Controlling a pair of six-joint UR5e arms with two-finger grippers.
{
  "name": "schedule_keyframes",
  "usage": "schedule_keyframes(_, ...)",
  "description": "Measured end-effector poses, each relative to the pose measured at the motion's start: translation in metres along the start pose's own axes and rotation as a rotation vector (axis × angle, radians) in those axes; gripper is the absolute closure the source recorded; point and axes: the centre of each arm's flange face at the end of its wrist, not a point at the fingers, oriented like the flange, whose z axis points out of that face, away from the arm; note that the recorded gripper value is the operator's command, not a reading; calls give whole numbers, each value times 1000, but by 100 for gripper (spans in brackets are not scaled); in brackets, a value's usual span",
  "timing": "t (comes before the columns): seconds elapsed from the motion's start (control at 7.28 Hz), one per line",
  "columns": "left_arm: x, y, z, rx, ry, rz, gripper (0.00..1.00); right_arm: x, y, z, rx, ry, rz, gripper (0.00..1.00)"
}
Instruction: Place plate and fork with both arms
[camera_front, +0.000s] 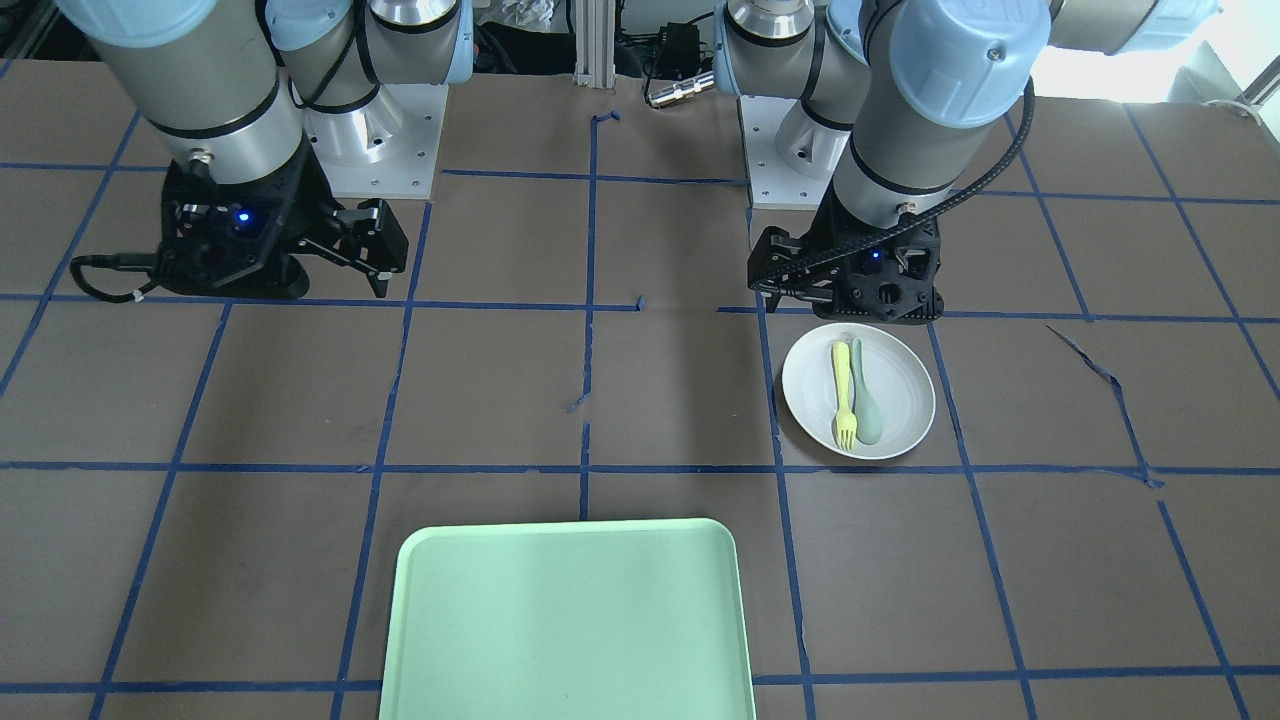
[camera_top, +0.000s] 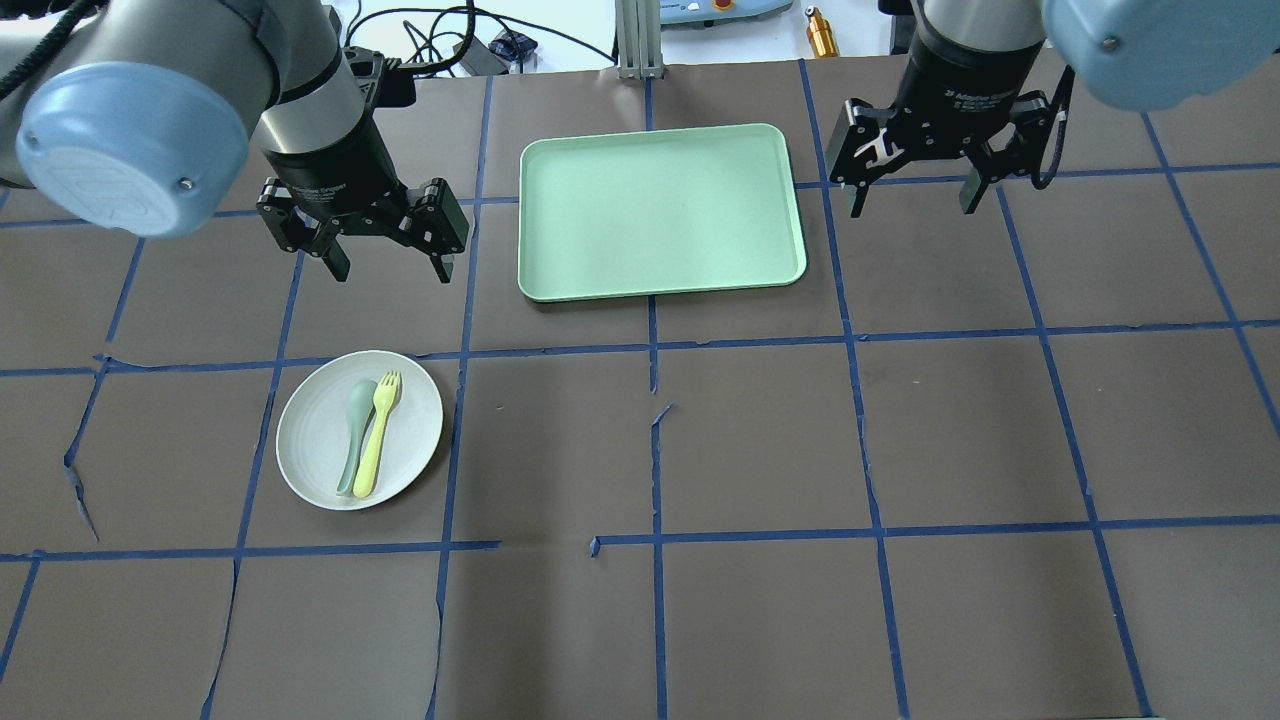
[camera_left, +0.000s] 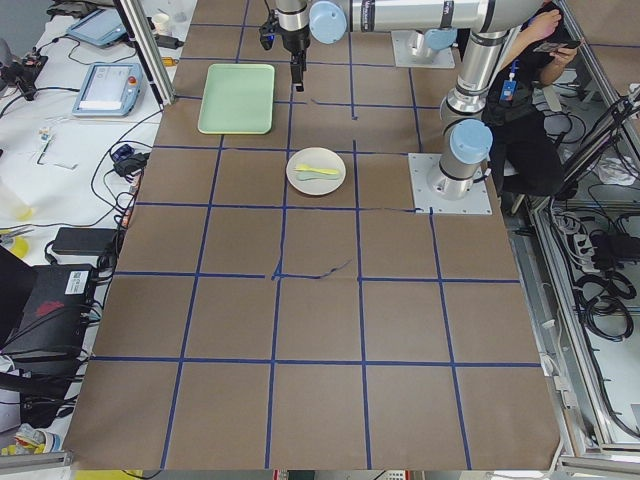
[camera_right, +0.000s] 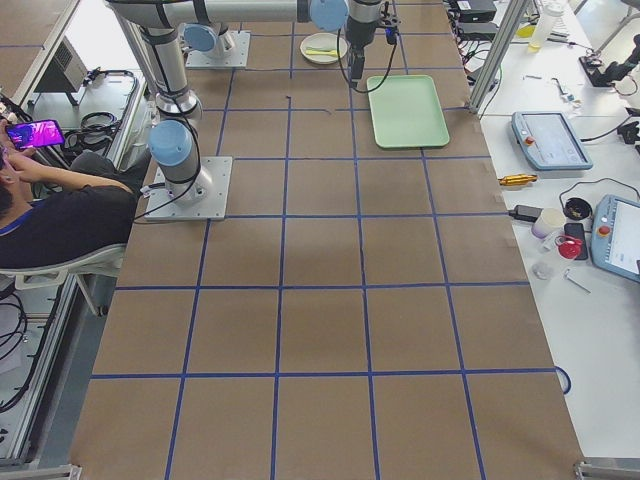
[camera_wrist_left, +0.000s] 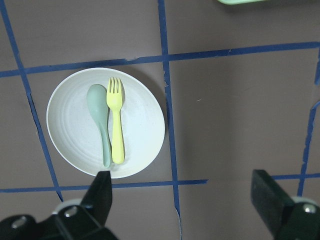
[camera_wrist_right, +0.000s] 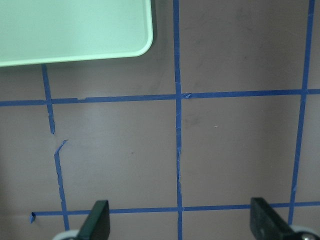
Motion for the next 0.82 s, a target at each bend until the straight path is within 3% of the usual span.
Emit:
schedule_keyframes(0.41, 0, 18, -17, -1, -3, 2, 0, 4, -2, 11, -2, -46, 41, 0)
schedule_keyframes(0.82, 0, 8, 5, -39, -12, 12, 0, -7, 2, 20, -9, -41, 29, 0)
